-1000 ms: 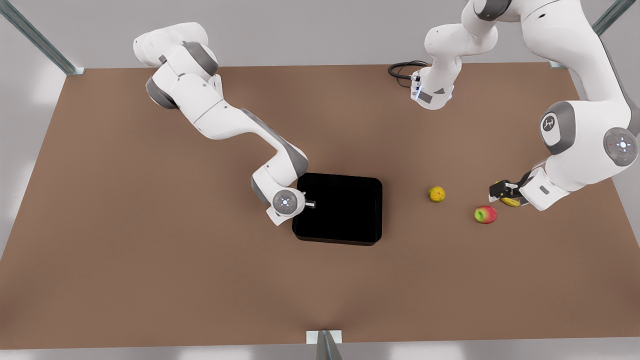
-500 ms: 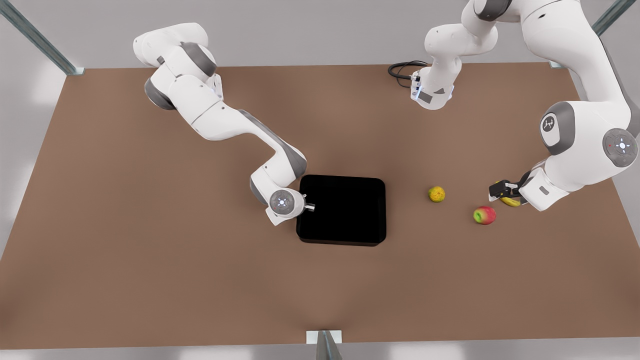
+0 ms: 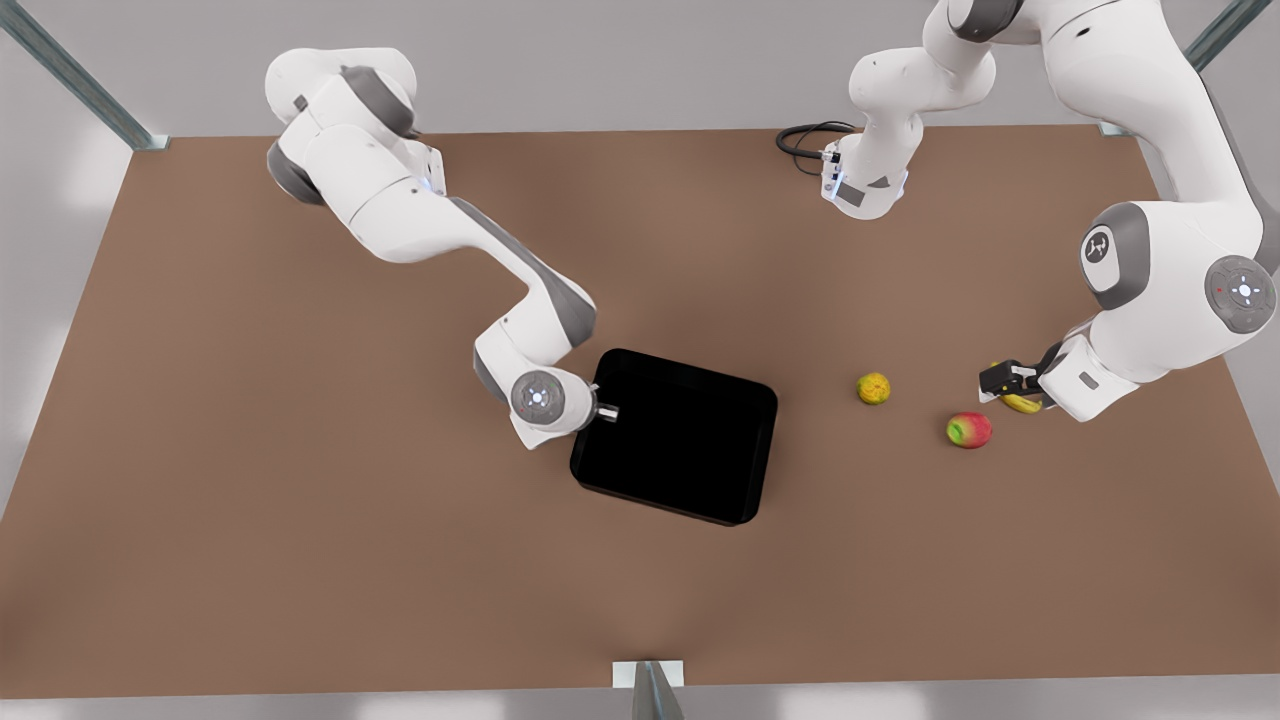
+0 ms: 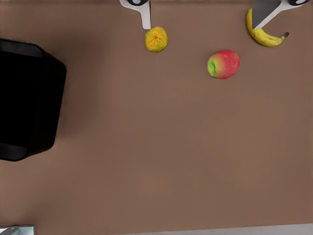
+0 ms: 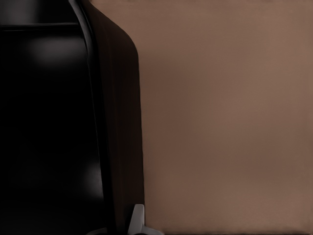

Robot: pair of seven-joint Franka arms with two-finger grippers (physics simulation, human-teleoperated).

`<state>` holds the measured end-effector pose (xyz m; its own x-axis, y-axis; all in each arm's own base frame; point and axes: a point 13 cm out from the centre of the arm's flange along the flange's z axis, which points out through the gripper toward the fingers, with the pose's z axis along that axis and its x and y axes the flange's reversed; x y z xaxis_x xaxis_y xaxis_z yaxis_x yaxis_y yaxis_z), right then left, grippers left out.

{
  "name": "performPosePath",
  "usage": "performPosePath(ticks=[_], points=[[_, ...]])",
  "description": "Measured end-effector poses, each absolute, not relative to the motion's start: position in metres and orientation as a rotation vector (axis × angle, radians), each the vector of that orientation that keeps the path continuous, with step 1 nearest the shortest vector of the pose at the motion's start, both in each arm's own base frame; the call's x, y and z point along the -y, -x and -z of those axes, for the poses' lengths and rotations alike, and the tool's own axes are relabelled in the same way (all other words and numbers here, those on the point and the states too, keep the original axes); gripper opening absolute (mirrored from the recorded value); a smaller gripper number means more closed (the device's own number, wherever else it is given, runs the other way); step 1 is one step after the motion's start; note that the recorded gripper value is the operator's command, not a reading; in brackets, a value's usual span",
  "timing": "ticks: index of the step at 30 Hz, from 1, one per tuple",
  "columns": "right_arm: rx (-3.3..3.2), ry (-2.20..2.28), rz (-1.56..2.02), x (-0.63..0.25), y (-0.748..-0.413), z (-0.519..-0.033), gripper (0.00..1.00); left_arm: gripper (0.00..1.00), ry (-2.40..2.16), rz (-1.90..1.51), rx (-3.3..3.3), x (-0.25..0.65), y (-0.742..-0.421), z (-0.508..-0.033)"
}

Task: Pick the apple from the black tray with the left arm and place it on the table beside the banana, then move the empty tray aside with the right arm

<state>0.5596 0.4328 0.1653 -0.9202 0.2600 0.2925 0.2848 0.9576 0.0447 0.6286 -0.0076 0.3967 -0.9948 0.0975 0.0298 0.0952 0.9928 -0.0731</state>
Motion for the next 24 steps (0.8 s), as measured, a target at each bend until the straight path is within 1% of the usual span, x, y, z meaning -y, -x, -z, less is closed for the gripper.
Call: performPosePath(ticks=[5,8,17,21,24], points=[[2.846,0.435,0.092,-0.384,-0.581,-0.224,0.15,1.00,0.166,-0.102,3.102,0.013,-0.629,-0.397],[2.845,0.453,0.054,-0.346,-0.590,-0.248,0.15,1.00,0.239,-0.077,3.105,0.046,-0.630,-0.400],[2.818,0.504,-0.086,-0.202,-0.620,-0.282,0.15,1.00,0.195,-0.057,3.114,0.052,-0.633,-0.399],[2.795,0.501,-0.107,-0.136,-0.623,-0.299,0.14,1.00,0.165,-0.055,3.121,0.053,-0.635,-0.399],[2.778,0.476,-0.116,-0.091,-0.624,-0.302,0.14,1.00,0.144,-0.055,3.125,0.053,-0.635,-0.400]])
